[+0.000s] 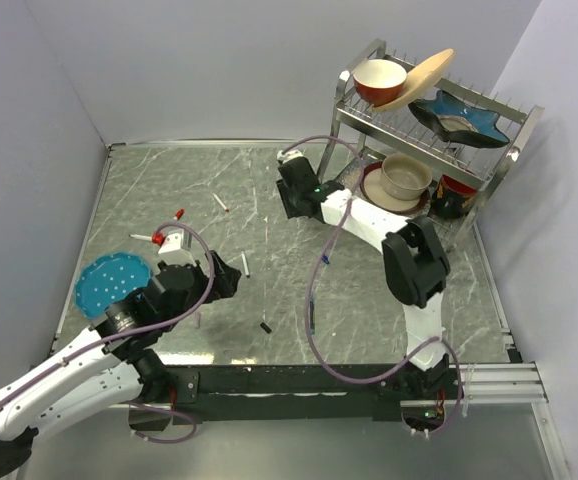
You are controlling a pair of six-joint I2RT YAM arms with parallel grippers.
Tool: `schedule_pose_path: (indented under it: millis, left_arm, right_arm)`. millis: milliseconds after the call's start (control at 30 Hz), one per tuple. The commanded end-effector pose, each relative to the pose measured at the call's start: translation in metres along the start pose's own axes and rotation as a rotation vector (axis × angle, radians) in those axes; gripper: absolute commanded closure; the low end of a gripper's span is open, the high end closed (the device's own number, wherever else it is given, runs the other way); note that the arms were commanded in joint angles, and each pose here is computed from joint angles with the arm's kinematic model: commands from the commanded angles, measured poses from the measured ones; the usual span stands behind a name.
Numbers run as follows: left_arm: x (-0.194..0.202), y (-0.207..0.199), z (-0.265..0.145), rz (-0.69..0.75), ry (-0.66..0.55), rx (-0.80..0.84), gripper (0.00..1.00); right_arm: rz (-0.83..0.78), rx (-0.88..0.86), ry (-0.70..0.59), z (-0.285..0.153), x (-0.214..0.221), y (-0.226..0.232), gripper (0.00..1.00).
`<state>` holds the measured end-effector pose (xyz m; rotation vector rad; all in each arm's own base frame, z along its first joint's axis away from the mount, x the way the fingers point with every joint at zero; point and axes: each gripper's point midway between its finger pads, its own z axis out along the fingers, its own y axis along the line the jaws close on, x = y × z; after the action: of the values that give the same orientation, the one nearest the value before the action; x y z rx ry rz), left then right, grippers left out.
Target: Insert the pens into the pen caps
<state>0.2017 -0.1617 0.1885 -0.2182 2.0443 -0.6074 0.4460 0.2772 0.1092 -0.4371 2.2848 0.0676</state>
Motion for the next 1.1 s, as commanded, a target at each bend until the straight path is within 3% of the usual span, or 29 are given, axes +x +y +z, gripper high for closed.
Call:
schedule_pose_path:
  millis: [0,267,1067]
  left_arm:
    - [-0.011,-0.007,-0.004,-0.003,-0.013,0.006,0.01]
    - [-0.017,-0.01,-0.015,-0.027,-0.04,0.056,0.01]
    - [-0.027,-0.01,-0.026,-0.083,-0.083,0.076,0.01]
  right_arm:
    - [-0.042,0.055,0.003,0.016,-0.016,-0.009,0.55]
    - [-0.073,0.075,0.068,0.057,-0.013,-0.013,0.54]
    - [-0.086,0.103,0.161,0.091,0.016,-0.035,0.54]
